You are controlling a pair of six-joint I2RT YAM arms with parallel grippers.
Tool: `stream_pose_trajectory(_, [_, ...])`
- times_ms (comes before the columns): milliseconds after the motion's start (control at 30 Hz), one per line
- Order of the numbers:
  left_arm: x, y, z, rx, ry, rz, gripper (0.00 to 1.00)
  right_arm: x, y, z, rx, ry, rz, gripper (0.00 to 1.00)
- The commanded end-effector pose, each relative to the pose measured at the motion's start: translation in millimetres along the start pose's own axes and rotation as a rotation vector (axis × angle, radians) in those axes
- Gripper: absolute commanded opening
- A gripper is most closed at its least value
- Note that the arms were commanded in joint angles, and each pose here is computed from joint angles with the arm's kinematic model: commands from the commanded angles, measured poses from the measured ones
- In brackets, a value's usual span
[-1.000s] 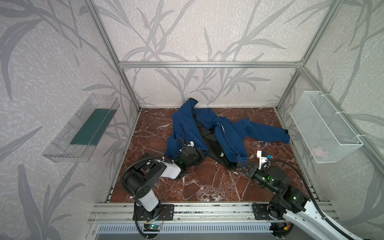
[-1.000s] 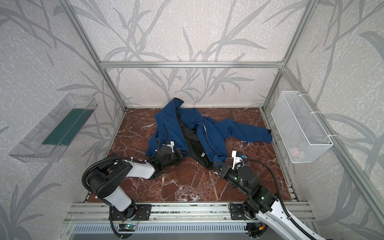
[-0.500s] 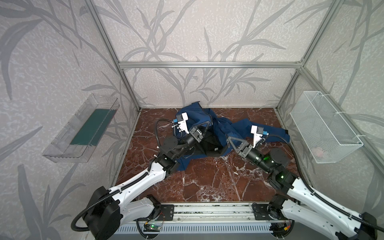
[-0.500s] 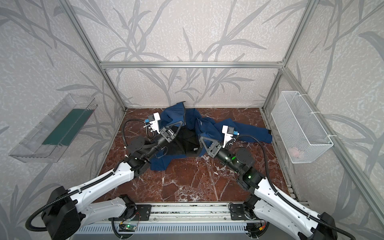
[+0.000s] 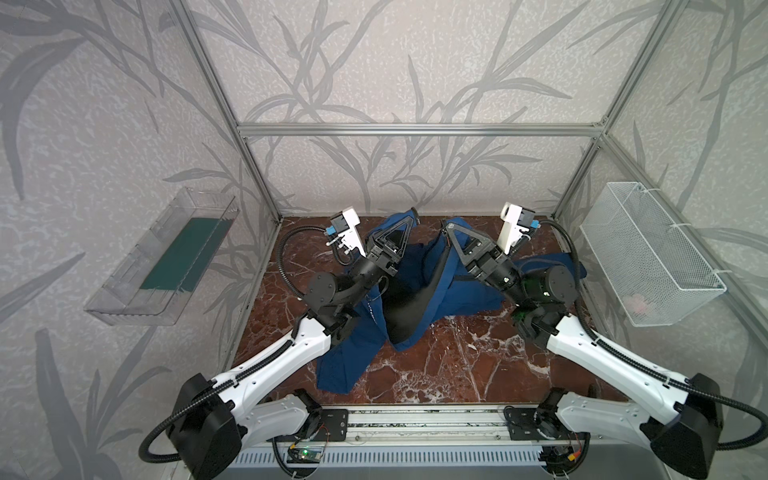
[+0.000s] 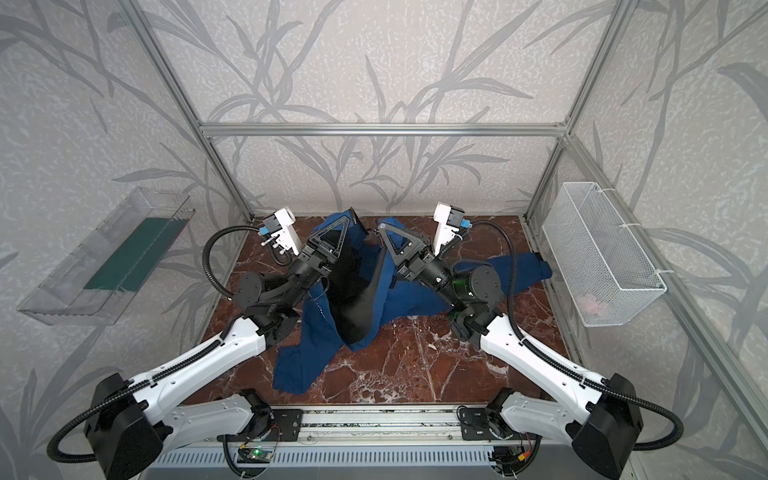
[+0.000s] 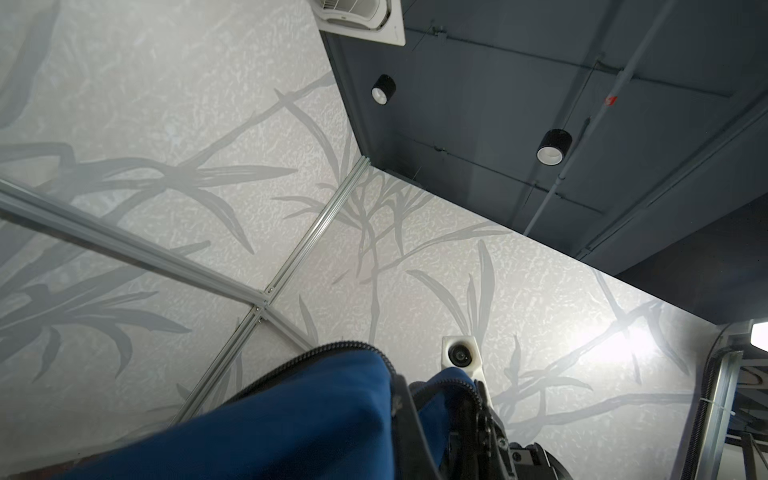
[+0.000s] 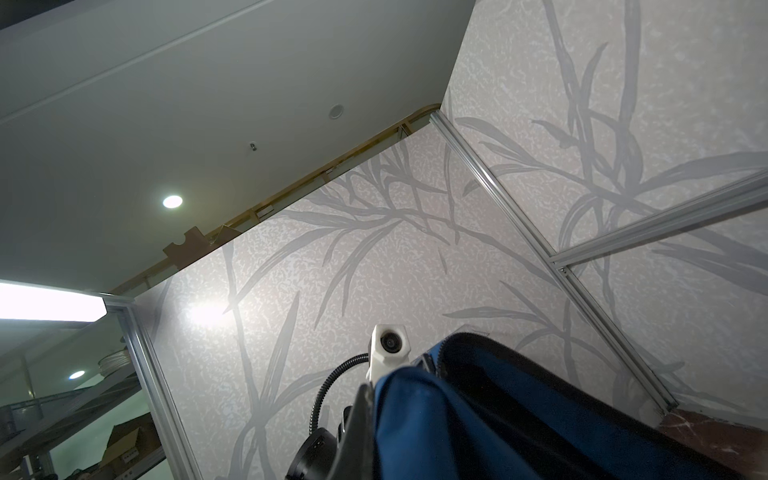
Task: Zip up the jacket
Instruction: 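Lift both grippers high, raising the jacket's front edges off the floor, then hold the raised jacket edges together above the floor with both grippers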
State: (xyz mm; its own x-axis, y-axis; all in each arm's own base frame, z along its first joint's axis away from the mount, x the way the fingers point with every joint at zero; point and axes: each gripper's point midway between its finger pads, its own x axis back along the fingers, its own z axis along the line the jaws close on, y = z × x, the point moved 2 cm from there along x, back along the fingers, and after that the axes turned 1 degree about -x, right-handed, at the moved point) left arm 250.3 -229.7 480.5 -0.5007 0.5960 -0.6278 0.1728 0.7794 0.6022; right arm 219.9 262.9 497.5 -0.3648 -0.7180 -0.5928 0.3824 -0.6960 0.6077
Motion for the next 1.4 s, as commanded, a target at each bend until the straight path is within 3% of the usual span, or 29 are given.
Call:
stream_pose_trajectory(0, [-4.2,33.5,-31.8,-0.082,-0.119,-0.144,0.0,-6.5,28.1,40.8,0.072,0.166,-0.109,0.0])
stream_pose_trajectory(467, [-37.0,54.6,-68.6,-0.161,-0.315,-0.207,0.0,-31.1,47.2,46.5,0.118,0.244,-0.194,0.0])
stream_pose_trajectory(1367, [-47.0,37.7,-58.5,-0.115,-0.313,-0.169,0.0,-43.4,48.4,33.5,0.029,0.254,-0.221,0.0])
